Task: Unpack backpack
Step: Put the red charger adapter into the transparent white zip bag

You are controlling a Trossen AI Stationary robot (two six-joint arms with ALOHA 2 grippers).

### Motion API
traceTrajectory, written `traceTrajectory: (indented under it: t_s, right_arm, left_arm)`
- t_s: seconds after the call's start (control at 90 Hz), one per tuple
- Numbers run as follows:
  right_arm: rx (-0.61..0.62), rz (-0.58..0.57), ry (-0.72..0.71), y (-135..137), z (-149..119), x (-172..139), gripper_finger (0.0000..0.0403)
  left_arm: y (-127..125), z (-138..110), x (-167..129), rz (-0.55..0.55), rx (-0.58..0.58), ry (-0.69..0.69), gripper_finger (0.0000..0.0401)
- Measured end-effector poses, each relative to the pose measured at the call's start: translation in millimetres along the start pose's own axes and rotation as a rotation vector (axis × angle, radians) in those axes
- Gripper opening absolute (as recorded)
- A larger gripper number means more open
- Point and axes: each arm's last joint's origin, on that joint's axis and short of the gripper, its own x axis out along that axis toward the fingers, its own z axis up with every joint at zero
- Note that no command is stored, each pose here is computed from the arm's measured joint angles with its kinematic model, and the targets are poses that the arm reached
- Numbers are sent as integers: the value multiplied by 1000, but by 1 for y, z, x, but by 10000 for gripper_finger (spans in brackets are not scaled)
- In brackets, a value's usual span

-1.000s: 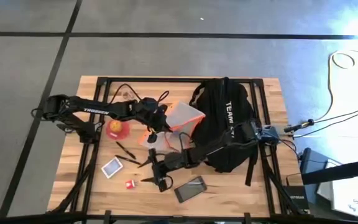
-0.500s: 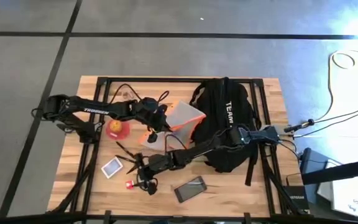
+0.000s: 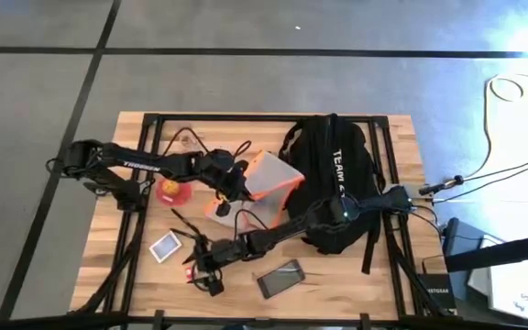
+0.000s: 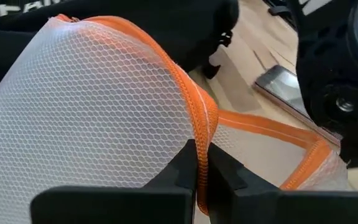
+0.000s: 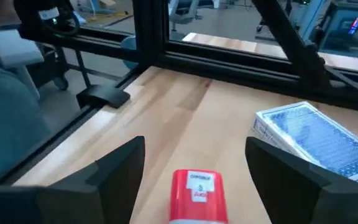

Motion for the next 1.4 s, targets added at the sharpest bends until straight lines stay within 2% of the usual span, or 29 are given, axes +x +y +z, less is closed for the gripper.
traceTrajectory:
  t_s: [0.156, 0.267, 0.411, 0.767, 1.056, 1.256, 1.4]
  right_arm:
    - [32, -46, 109, 0, -11, 0, 260]
    - [32, -80, 123, -3, -13, -1, 260]
    - [37, -54, 156, -4, -18, 0, 256]
    - [46, -21, 146, -1, -30, 4, 205]
    - [44, -21, 147, -1, -30, 4, 128]
    - [45, -23, 150, -1, -30, 4, 127]
    - [122, -1, 194, 6, -17, -2, 127]
  left_arm:
    - [-5, 1, 2, -16, 36, 0, 0]
    - [-7, 1, 2, -22, 39, -1, 0]
    - [-7, 1, 2, -21, 39, -1, 0]
    - [-7, 1, 2, -21, 61, -1, 0]
    - [-7, 1, 2, -20, 62, -1, 0]
    - [-7, 1, 2, -20, 73, -1, 0]
    - [-7, 1, 2, -21, 72, 0, 0]
